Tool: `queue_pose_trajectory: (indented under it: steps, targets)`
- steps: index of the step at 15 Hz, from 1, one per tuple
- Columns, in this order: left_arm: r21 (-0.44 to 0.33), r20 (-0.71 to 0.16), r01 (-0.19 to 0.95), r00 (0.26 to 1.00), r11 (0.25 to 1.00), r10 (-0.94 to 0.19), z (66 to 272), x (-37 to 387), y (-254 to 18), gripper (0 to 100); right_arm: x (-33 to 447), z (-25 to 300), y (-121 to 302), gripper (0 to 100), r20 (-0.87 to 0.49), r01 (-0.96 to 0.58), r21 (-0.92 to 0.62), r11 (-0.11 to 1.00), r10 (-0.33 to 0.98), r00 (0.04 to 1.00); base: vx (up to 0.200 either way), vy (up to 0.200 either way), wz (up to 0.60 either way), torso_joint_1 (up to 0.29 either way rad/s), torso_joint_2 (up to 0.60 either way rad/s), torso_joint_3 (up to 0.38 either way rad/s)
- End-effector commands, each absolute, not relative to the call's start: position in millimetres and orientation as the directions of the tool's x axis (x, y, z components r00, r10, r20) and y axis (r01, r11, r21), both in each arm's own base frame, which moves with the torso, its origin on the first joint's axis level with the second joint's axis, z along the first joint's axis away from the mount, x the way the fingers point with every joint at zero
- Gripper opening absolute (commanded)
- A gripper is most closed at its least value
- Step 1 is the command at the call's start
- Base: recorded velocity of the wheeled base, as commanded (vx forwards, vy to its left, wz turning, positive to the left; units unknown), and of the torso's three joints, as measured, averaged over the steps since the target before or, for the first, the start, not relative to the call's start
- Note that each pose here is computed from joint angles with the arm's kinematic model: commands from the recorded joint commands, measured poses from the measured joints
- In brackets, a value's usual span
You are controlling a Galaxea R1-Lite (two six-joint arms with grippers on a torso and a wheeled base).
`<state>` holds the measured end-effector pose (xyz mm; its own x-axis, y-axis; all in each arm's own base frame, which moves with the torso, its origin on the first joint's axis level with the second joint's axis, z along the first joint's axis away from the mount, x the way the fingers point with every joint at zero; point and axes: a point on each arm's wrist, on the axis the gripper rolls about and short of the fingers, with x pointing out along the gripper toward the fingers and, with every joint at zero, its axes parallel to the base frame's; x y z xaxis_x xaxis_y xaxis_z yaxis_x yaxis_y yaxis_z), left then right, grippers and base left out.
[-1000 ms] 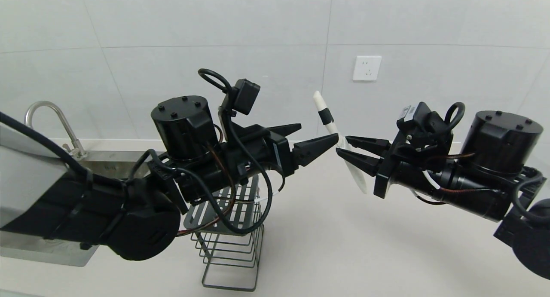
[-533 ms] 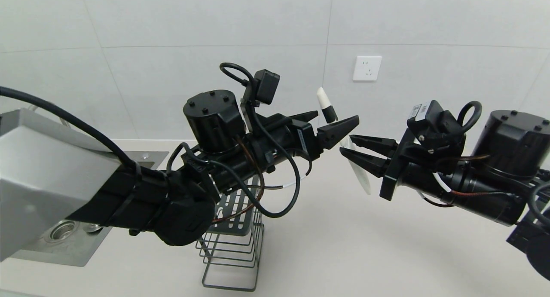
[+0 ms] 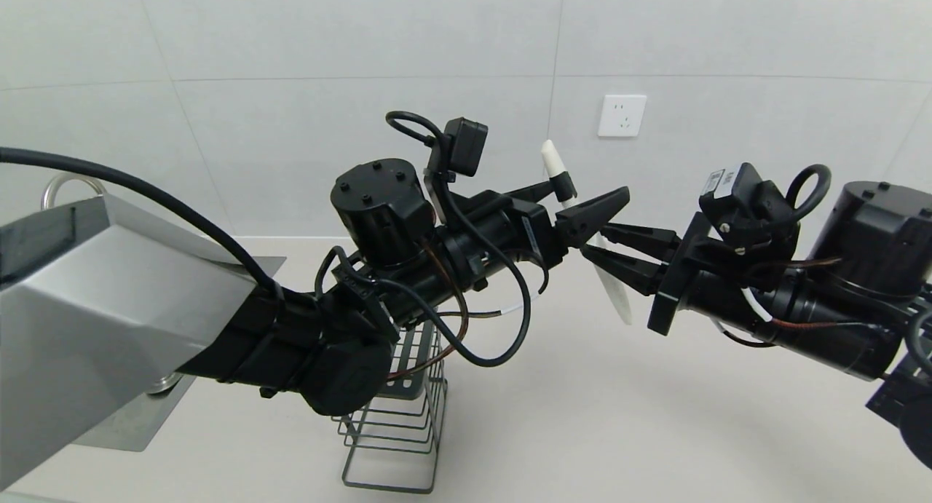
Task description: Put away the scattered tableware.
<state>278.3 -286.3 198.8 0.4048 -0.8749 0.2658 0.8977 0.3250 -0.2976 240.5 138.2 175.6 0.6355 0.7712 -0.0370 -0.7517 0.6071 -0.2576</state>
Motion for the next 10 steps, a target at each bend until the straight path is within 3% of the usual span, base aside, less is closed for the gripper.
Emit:
queue_pose_trajectory:
  steps: [1,2,7,8,9,10]
  targets:
    - [-0.296,0.28,0.9,0.403,0.321,-0.871,201.3,280.4,-288.5,100,240.9,176.6,138.5,0,-0.033,-0.751,-0.261,0.607,0.772,0.635,0.0,0.0,0.0,0.0,0.0,0.0]
    - [-0.286,0.301,0.905,0.398,0.316,-0.867,204.6,281.9,-289.9,0,240.9,176.8,138.5,0,-0.031,-0.751,-0.26,0.607,0.772,0.635,0.0,0.0,0.0,0.0,0.0,0.0]
    - [-0.275,0.329,0.908,0.397,0.315,-0.857,204.8,283.1,-291.8,0,242.8,183.4,139.0,0,-0.006,-0.743,-0.27,0.612,0.771,0.637,0.0,0.0,0.0,0.0,0.0,0.0]
    - [-0.267,0.374,0.908,0.406,0.322,-0.834,206.0,281.5,-295.3,0,244.2,184.9,138.9,0,0.0,-0.741,-0.276,0.612,0.771,0.637,0.0,0.0,0.0,0.0,0.0,0.0]
    - [-0.267,0.38,0.908,0.407,0.323,-0.831,206.3,280.4,-295.8,0,244.0,184.5,138.8,100,-0.001,-0.743,-0.275,0.61,0.773,0.634,0.0,0.0,0.0,0.0,0.0,0.0]
    - [-0.265,0.381,0.91,0.403,0.319,-0.832,206.7,278.7,-296.8,0,243.2,184.5,140.3,100,-0.001,-0.748,-0.274,0.605,0.777,0.63,0.0,0.0,0.0,0.0,0.0,0.0]
